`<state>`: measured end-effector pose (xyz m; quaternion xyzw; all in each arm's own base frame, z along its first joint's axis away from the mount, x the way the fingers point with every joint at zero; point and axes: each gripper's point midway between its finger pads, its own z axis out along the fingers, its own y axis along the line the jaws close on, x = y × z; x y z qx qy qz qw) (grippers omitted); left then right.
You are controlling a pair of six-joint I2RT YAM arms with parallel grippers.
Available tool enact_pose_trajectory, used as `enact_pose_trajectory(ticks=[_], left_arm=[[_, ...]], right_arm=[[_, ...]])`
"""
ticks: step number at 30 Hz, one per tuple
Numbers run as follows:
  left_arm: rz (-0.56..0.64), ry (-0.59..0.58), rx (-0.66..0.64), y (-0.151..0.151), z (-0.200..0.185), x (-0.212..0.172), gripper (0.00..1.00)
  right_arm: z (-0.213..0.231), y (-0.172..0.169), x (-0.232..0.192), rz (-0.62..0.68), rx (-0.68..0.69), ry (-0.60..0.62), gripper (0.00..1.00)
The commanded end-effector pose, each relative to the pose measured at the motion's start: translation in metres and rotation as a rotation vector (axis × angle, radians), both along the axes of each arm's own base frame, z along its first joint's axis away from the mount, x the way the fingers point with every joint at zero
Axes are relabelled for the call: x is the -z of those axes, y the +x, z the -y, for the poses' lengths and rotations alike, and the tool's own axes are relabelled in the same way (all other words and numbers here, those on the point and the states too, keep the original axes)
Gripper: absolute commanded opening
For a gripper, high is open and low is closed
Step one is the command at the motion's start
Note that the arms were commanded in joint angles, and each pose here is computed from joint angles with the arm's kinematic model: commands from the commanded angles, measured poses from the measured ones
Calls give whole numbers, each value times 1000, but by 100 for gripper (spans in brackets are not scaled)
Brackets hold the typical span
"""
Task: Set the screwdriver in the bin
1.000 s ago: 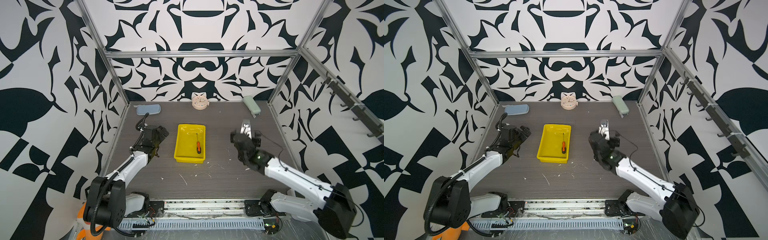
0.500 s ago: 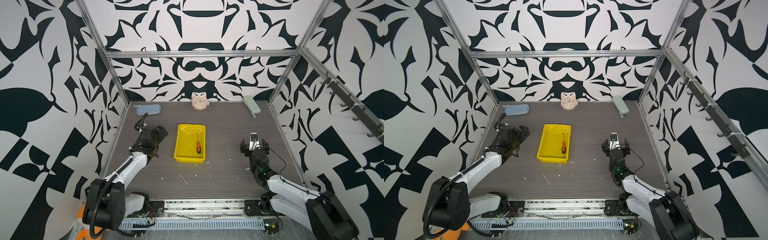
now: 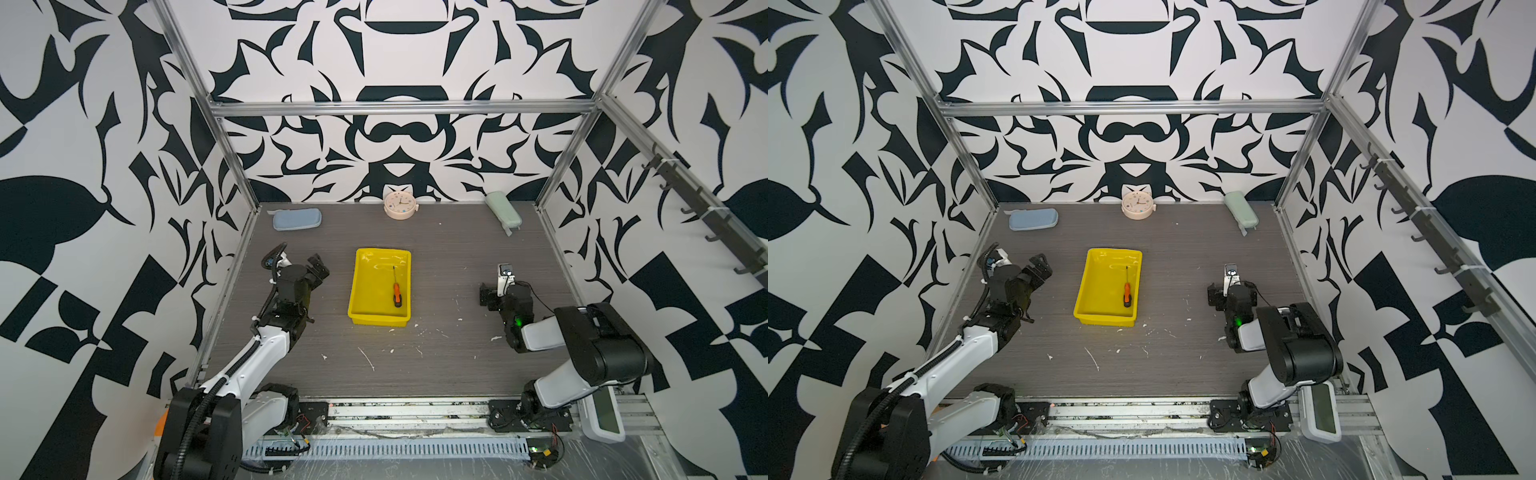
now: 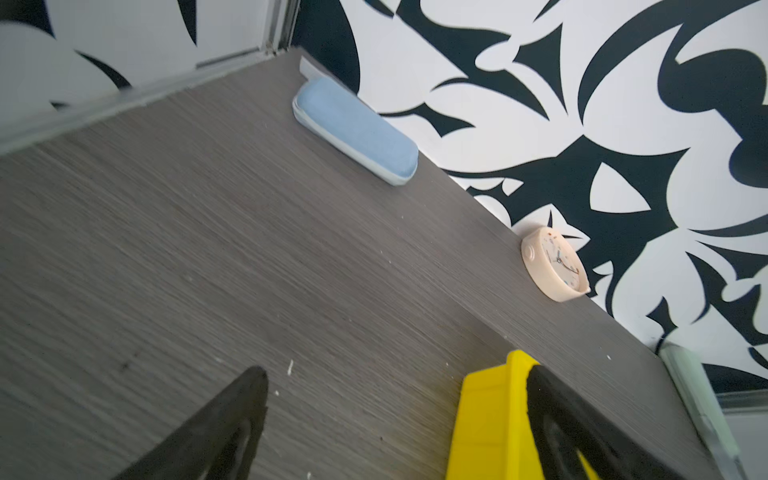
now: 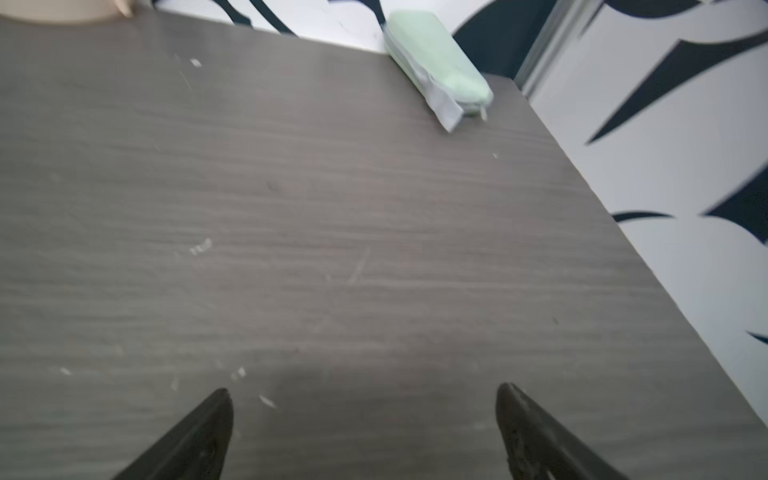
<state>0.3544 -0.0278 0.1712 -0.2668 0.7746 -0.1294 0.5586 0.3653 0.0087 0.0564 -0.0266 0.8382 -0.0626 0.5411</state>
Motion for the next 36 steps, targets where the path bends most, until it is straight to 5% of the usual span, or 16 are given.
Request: enact_pose_trajectory(ticks=[1,4,9,14,16,21,36], left_arm=[[74,229,38,4,-5,-17,100],[7,516,176,14,4,-10,100],[-120,752,88,25,-24,21,99],[-32,740,214,33,-5,61,99],[-37,748,82,32,-25,58,99],[-34,482,-32,26,-80,75,100],[-74,489,18,35,-76,80,100]], right_arm=[[-11,19,-25,64,-39,60,100],[-6,21,-23,45,-6,56,100],[-4,20,-23,44,4,58,100],[-5,21,-23,45,2,56,100],[-5,21,-23,45,1,56,100],[-5,21,-23,44,-2,55,100],[-5,21,-23,49,5,60,100]])
